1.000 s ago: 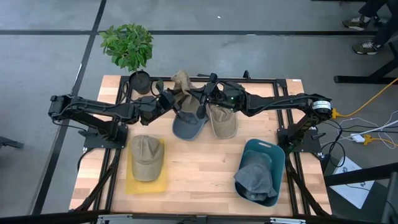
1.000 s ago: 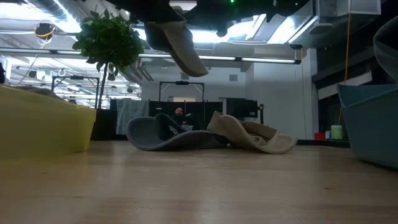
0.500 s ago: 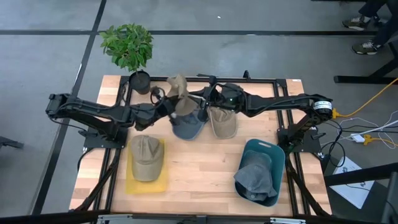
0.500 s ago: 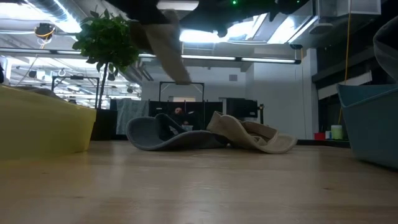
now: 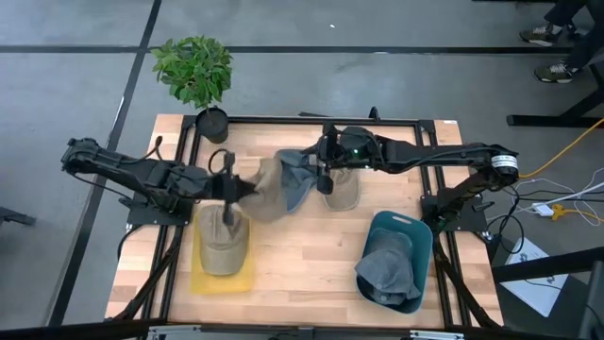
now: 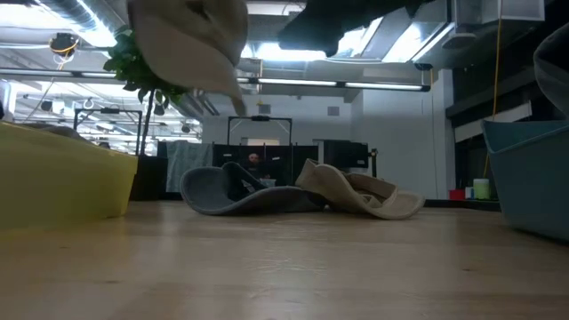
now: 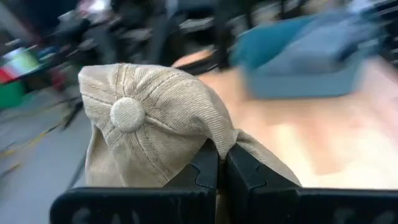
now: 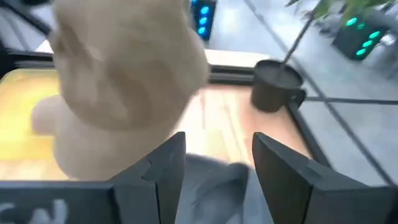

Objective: Pick & Place hat
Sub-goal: Put the left brown cap into the yellow bin

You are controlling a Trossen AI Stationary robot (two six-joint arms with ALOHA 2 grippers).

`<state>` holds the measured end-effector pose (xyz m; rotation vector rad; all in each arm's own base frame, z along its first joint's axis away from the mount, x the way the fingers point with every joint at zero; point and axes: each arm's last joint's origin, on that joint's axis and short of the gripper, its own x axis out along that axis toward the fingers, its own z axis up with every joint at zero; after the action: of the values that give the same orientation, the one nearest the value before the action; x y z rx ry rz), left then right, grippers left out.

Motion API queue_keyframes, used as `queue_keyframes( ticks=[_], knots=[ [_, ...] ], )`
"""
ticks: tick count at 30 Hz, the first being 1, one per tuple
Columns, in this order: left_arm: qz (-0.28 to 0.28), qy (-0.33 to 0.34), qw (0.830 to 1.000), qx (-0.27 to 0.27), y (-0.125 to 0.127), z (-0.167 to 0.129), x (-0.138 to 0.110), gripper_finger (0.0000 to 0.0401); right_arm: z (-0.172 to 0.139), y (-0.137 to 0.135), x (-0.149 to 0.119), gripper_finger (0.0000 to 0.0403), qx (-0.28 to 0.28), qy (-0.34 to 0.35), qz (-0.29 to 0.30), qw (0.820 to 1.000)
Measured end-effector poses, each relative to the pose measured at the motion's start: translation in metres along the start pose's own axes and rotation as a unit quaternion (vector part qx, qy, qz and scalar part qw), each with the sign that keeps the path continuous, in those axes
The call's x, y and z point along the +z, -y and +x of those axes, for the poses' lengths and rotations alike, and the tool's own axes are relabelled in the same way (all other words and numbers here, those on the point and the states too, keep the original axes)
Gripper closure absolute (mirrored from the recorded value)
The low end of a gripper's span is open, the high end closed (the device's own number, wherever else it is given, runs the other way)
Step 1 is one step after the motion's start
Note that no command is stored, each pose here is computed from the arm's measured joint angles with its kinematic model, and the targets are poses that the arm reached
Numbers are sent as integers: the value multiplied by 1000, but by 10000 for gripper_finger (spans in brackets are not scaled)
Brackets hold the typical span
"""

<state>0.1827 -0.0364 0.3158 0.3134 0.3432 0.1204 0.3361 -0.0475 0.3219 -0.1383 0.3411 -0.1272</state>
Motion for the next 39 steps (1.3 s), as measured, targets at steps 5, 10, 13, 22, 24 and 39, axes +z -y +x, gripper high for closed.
queue_keyframes(
  ticks=[5,10,13,22,24,39],
  knots=[
    [19,40,993,-110,16,-13,5,397,-18,-7,-1,217,27,-43,-9,999],
    [5,58,984,-170,30,-29,8,397,-23,-24,-8,217,56,-94,-30,994],
    [-8,59,979,-193,39,-39,7,397,-26,-33,-14,217,58,-132,-30,989],
    [-70,-26,963,-259,65,-59,-8,397,-30,-53,-16,217,57,-153,-48,985],
    [-69,-39,962,-262,70,-63,-11,397,-31,-54,-16,217,60,-153,-50,985],
    [-75,-47,967,-239,88,-81,-74,396,-30,-59,-11,217,62,-129,-43,989]
  ],
)
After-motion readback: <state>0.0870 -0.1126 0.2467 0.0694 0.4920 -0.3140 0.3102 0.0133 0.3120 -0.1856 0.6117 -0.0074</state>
